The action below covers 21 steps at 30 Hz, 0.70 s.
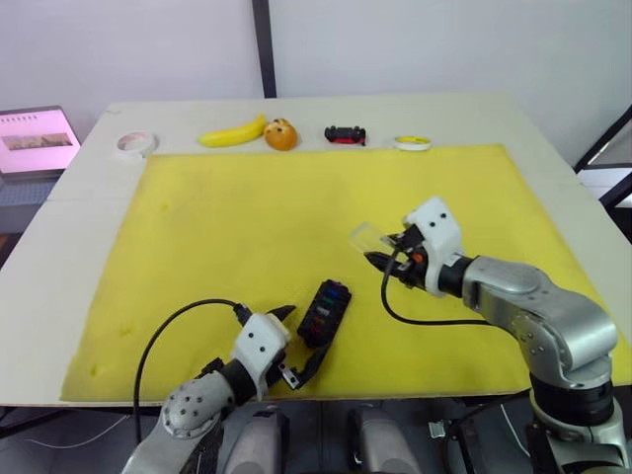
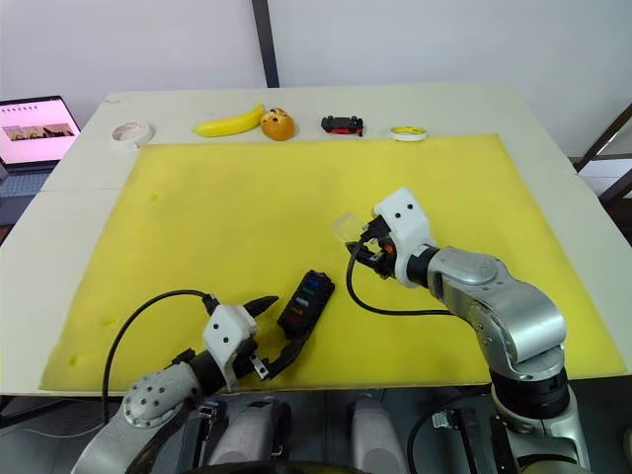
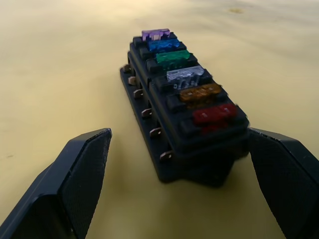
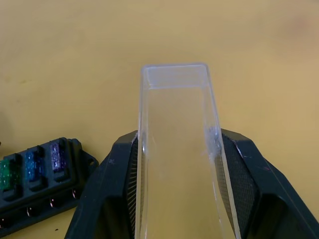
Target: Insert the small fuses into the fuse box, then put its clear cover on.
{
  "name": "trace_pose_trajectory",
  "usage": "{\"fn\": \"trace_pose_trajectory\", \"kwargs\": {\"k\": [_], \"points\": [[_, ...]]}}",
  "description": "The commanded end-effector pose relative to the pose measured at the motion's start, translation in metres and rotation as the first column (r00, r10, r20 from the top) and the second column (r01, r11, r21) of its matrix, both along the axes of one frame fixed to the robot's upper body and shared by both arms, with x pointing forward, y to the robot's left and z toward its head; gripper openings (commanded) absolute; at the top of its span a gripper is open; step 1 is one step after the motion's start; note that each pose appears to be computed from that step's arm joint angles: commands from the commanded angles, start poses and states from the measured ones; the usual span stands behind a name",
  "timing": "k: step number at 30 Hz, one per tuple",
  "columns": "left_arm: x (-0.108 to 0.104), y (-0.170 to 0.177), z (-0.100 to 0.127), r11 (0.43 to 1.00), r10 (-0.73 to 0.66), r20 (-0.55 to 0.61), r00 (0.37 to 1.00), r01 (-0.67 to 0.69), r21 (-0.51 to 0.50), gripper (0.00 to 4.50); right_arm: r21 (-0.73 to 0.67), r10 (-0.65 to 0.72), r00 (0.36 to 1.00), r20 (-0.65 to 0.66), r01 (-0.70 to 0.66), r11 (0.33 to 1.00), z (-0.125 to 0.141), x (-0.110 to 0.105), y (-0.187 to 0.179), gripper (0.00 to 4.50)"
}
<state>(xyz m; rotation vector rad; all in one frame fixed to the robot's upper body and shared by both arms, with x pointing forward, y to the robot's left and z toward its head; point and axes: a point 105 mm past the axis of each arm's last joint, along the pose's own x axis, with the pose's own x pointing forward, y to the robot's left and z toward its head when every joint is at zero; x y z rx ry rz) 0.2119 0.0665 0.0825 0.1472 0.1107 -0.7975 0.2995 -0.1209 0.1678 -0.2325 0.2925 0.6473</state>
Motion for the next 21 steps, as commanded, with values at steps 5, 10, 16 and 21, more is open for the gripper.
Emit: {"fn": "trace_pose_trajectory", "kwargs": {"k": [5,10,16,21], "points": [[0.005,-0.008,-0.01,0.999,0.022,-0.041,0.999,-0.021,0.029,4.5,0.01,0.009,0.996,0.088,-0.01,1.0,0.022,-0.003,0.001,1.71],[0.015,-0.001,-0.009,0.997,0.032,-0.025,0.999,-0.03,0.075,4.5,0.015,0.006,0.996,0.094,-0.008,1.0,0.023,-0.002,0.001,1.71],[0.022,0.005,-0.007,0.989,-0.088,-0.024,0.996,0.09,0.116,4.5,0.015,0.003,0.995,0.103,-0.004,1.0,0.023,-0.001,0.0,1.71],[0.027,0.012,-0.013,0.981,-0.116,-0.035,0.993,0.119,0.15,3.64,0.02,-0.012,0.994,0.104,0.01,1.0,0.022,-0.004,-0.002,1.71]]}}
